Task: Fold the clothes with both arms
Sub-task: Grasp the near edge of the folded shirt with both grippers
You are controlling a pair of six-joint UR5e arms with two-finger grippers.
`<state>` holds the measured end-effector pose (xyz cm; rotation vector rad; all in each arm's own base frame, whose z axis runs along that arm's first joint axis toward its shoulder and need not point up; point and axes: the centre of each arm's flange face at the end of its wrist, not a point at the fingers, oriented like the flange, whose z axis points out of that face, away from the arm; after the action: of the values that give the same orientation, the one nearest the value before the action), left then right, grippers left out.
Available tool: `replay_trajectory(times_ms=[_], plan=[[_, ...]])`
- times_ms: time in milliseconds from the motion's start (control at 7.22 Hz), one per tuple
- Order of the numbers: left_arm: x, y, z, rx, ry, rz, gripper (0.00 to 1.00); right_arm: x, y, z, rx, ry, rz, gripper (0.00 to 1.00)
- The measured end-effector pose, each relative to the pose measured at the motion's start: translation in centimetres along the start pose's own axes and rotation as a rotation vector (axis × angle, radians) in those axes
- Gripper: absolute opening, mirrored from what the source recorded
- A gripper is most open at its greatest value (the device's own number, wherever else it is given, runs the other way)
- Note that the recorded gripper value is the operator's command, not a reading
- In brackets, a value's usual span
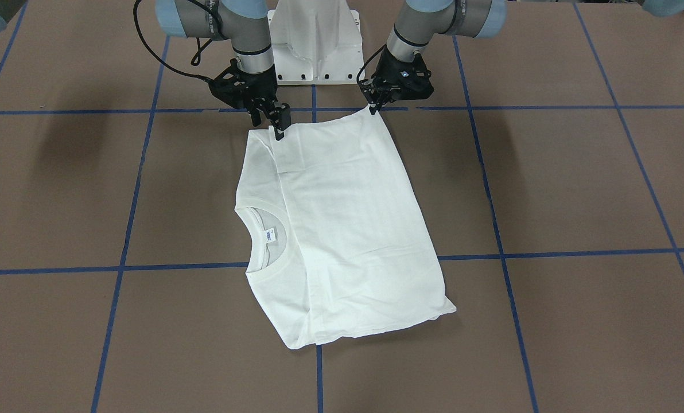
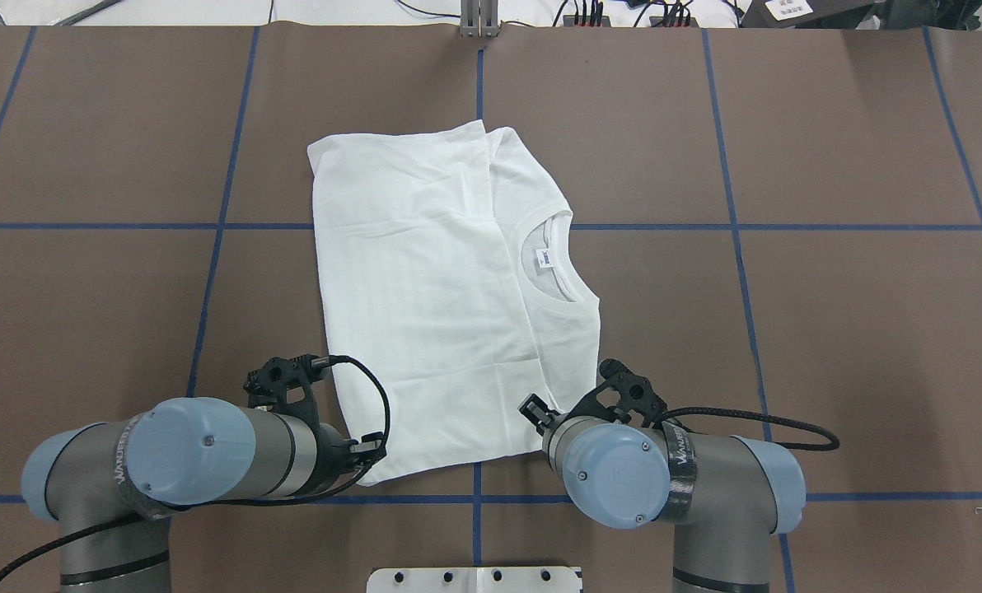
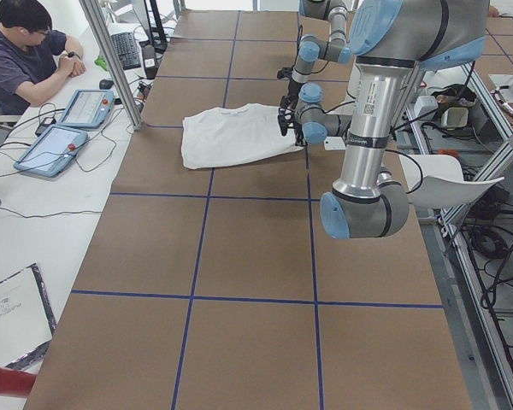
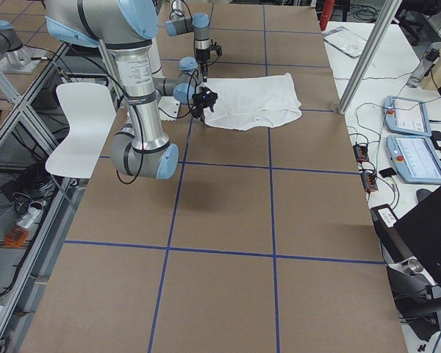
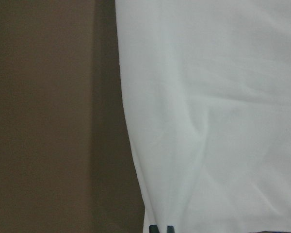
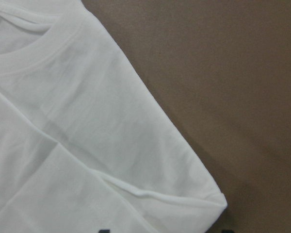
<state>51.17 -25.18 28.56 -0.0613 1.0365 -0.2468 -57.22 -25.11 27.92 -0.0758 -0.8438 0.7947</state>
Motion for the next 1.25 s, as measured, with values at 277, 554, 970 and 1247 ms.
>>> replay_trajectory(times_ms=[277,554,970,1247], plan=[[-0.02,0.03,0.06,-0.001,-0.001,0.000,0.00,-0.22,0.40,0.35,0.004,0.001,-0.003,0.63],[0.07,0.08,0.00,-0.001,0.002,0.001,0.00,-0.20,0.60,0.42,0.003,0.002,-0.005,0.00],[0.10,0.09,-0.03,-0.002,0.003,0.001,0.00,-0.38,0.76,0.19,-0.001,-0.002,-0.005,0.00],[0.13,0.10,-0.04,-0.002,0.003,0.001,0.00,-0.86,0.84,-0.38,-0.009,-0.013,-0.008,0.00]])
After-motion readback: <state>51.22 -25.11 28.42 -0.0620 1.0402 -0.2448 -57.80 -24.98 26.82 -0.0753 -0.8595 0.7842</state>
